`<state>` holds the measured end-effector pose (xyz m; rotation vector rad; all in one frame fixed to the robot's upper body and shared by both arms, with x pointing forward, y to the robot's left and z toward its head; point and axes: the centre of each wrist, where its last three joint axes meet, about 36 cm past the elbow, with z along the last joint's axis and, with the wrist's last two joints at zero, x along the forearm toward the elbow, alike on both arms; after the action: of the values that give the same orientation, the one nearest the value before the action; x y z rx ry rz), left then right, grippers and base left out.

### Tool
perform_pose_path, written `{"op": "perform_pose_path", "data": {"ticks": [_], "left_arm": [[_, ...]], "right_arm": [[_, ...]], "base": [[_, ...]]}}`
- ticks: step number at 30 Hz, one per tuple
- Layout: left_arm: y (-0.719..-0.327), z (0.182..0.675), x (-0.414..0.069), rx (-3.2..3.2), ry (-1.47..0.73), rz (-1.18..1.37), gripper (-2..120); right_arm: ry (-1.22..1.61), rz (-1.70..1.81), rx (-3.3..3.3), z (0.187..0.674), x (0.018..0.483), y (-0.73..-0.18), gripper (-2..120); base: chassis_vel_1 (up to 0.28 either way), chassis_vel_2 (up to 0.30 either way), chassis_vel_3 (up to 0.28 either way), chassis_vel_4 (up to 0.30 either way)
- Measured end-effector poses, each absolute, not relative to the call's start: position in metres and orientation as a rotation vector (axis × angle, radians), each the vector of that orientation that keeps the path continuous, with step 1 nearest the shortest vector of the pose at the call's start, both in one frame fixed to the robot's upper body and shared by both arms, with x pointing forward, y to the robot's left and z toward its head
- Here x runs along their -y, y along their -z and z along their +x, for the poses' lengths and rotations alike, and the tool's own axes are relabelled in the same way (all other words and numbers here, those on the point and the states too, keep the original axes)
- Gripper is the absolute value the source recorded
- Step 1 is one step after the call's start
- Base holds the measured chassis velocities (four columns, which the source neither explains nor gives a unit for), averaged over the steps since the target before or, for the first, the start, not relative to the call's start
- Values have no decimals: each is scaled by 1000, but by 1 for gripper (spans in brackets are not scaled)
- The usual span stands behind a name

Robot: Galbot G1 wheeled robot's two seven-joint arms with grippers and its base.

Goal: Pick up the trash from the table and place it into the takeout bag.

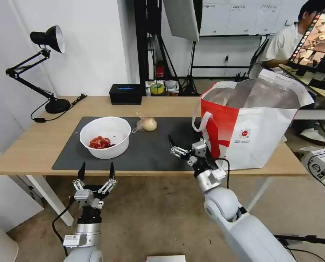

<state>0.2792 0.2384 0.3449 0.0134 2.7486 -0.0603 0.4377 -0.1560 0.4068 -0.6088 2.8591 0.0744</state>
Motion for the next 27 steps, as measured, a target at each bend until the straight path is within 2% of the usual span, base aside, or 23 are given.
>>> {"op": "perform_pose_path", "data": {"ticks": [18, 27], "left_arm": [[-342, 281, -242, -2752, 54, -4, 100], [-339, 280, -241, -2756, 59, -2, 100]], "right_arm": [[-72, -643, -2985, 499, 129, -406, 100], [-66, -647, -3038, 536, 116, -425, 100]], "base": [[0, 0, 0, 0], [0, 0, 0, 0]]}}
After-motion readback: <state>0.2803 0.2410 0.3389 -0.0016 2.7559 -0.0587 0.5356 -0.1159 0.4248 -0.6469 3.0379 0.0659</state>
